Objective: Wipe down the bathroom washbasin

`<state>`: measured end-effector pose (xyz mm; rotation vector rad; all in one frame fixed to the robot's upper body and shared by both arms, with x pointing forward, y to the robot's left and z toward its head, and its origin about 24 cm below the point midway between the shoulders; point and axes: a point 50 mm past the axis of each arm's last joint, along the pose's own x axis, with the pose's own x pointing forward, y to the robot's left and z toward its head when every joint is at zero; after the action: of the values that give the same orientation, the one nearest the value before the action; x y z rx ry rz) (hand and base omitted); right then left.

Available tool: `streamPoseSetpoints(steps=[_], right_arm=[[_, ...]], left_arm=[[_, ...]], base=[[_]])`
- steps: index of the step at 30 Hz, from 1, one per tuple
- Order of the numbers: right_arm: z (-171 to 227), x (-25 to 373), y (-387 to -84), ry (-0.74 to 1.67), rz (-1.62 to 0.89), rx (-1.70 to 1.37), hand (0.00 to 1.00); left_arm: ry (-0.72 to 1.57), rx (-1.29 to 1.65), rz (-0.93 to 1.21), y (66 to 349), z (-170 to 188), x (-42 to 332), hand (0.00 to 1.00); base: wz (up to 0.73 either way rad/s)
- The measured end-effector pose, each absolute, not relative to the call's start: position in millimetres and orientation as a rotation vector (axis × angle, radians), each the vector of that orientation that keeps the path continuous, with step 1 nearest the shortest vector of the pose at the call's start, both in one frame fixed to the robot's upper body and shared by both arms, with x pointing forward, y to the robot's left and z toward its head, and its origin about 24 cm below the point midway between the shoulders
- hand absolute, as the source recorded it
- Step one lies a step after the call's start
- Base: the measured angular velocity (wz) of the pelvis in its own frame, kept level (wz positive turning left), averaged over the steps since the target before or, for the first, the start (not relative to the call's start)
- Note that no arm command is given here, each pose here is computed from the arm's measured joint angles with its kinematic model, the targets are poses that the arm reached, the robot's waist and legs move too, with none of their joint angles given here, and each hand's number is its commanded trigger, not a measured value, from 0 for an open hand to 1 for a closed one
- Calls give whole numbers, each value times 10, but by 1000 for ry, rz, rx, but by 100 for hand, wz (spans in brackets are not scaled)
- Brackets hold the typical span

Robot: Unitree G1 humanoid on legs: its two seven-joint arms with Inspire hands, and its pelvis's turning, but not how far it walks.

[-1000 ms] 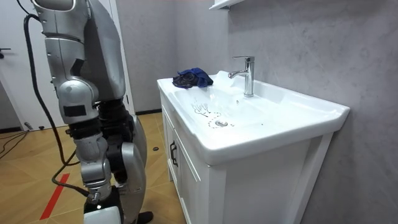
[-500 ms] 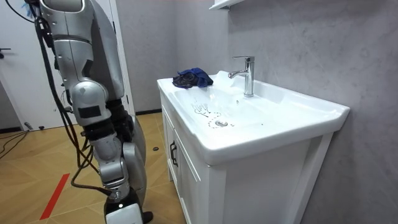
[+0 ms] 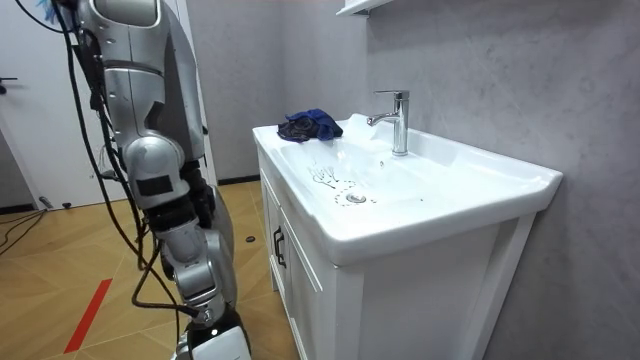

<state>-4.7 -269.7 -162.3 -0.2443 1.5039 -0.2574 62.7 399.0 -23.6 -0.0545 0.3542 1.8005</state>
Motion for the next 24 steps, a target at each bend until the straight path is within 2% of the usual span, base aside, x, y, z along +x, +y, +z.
streamPoseSetpoints(steps=[12, 19, 24], right_arm=[[-1620, 221, -2698, 1446, -248, -289, 0], [-1623, 305, -2677, 1424, -233, -288, 0], [-1624, 282, -2687, 1431, -245, -273, 0]], left_arm=[[65, -76, 1735, 4081, 276, 1061, 0], [-181, 112, 1628, 3995, 796, 1284, 0], [-278, 261, 1537, 3864, 1008, 1418, 0]], base=[[-8], [1], [2]])
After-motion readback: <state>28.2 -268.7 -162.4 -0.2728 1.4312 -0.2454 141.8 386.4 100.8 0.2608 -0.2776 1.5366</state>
